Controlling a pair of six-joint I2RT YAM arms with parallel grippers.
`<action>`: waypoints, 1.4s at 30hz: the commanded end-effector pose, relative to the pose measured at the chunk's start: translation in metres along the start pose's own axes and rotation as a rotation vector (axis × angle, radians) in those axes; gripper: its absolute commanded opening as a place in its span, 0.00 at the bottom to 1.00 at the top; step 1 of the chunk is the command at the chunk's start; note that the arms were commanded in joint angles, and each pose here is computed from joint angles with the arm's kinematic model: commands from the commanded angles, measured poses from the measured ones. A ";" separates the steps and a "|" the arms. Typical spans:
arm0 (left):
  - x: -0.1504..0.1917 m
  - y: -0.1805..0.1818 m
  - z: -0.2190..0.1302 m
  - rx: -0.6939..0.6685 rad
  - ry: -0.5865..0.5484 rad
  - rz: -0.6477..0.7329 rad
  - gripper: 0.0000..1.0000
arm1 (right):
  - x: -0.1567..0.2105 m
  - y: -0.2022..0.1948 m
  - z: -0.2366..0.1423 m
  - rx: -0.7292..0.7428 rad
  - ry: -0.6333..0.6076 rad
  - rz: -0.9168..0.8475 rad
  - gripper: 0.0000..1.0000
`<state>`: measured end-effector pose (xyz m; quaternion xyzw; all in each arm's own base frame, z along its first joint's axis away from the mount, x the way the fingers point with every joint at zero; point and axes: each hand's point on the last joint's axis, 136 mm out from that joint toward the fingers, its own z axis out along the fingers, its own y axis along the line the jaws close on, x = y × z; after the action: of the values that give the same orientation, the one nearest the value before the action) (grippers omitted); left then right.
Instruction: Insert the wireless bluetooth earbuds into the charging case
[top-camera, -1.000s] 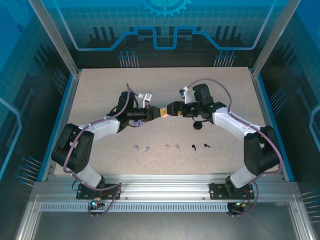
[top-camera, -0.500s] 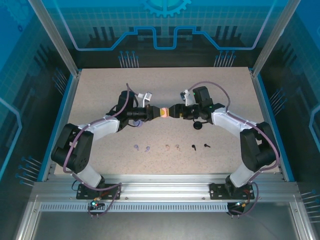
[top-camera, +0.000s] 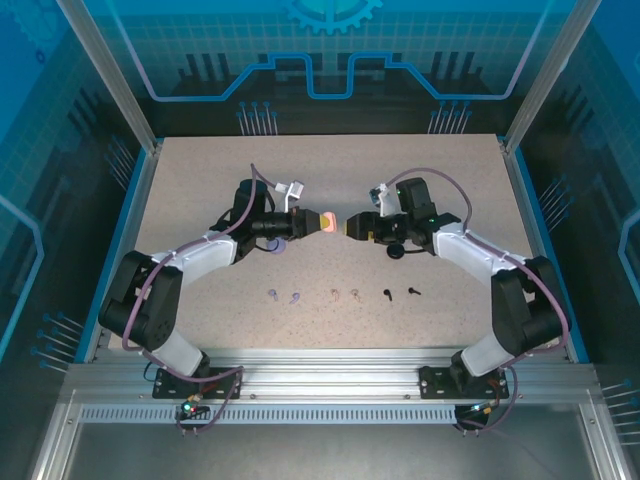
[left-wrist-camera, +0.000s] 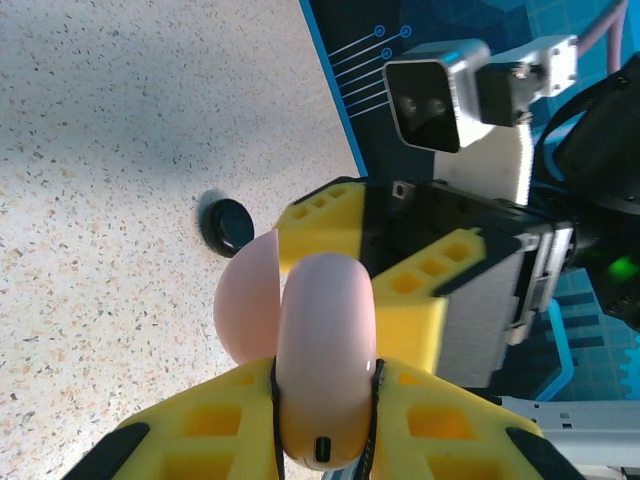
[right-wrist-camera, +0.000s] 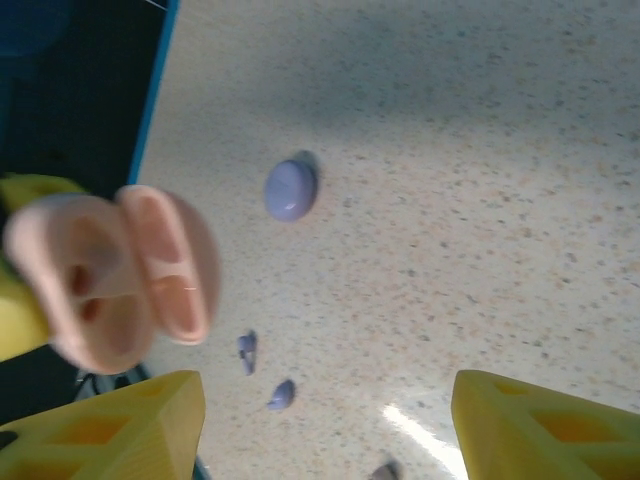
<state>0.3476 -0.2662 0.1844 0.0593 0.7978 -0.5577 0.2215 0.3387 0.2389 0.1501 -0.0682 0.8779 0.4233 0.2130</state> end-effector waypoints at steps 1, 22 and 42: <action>-0.011 -0.024 -0.006 0.056 -0.019 0.068 0.00 | -0.003 0.016 -0.005 -0.086 -0.011 0.011 0.65; -0.013 -0.033 -0.009 0.076 -0.031 0.074 0.00 | -0.014 0.033 0.019 -0.130 0.004 0.006 0.54; -0.009 -0.038 -0.005 0.096 -0.020 0.072 0.00 | -0.020 0.036 0.032 -0.150 0.019 0.002 0.26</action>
<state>0.3484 -0.2673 0.1968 0.0605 0.7878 -0.5674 0.2319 0.3513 0.2772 0.1623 -0.0784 0.8517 0.4790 0.1974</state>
